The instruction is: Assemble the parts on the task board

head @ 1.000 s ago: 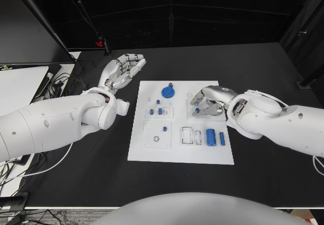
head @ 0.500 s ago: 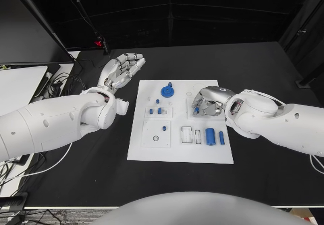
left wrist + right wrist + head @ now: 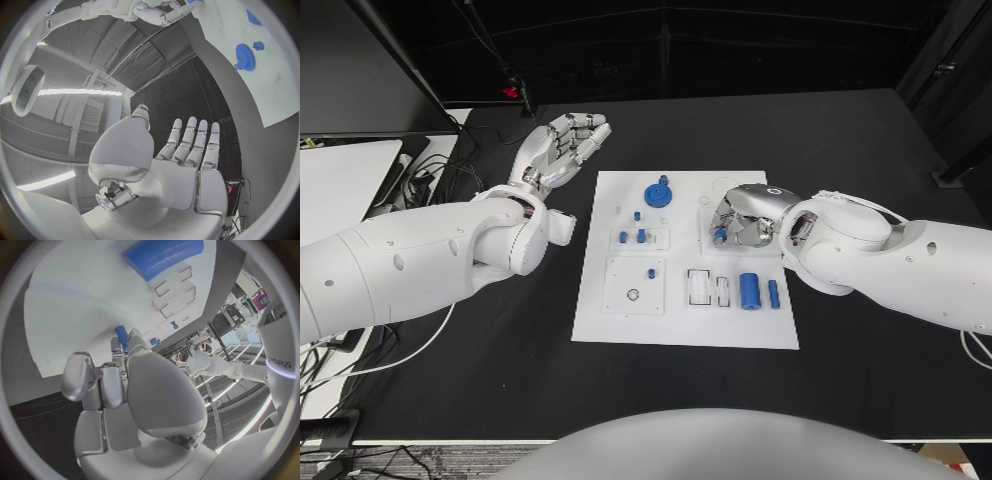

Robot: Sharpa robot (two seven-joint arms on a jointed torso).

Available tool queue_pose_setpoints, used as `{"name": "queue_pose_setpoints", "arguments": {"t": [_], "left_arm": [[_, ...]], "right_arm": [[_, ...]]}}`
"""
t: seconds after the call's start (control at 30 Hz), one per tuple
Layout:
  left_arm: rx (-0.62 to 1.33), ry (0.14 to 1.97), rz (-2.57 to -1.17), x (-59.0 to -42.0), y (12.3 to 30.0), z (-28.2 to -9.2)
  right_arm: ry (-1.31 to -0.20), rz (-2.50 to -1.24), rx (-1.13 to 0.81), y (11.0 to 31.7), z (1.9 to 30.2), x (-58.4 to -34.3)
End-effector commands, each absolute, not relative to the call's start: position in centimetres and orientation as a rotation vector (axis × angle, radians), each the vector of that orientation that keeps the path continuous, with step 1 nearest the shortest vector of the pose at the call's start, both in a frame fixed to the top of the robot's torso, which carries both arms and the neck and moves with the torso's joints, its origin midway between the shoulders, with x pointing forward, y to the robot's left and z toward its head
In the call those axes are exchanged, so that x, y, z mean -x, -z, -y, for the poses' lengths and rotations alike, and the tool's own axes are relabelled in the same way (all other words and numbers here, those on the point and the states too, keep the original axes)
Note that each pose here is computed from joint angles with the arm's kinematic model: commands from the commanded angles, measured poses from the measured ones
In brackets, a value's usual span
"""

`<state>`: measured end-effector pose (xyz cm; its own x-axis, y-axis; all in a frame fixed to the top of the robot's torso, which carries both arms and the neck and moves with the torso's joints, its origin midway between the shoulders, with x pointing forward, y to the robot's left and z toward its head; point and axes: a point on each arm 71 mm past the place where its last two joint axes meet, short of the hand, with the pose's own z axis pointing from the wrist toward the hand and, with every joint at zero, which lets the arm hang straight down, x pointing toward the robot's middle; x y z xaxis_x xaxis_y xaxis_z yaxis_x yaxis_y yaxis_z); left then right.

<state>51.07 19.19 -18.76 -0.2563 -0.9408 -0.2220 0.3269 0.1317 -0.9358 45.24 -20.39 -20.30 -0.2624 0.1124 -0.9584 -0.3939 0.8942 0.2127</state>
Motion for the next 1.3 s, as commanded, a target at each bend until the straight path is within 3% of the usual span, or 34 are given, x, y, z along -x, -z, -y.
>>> {"name": "queue_pose_setpoints", "arguments": {"t": [0.03, 0.53, 0.83, 1.3], "left_arm": [[0.607, 1.481, -1.158, -50.7, 17.9, -19.1], [0.608, 1.479, -1.159, -50.7, 17.9, -19.2], [0.611, 1.475, -1.160, -50.7, 18.1, -19.3], [0.610, 1.483, -1.163, -50.7, 18.1, -18.9]], "right_arm": [[-0.481, -1.738, 0.244, 20.0, 20.3, -45.2], [-0.571, -1.607, 0.215, 18.5, 20.8, -44.3], [-0.633, -1.537, 0.192, 16.0, 20.6, -43.8], [-0.822, -1.556, 0.221, 15.7, 15.1, -43.8]]}}
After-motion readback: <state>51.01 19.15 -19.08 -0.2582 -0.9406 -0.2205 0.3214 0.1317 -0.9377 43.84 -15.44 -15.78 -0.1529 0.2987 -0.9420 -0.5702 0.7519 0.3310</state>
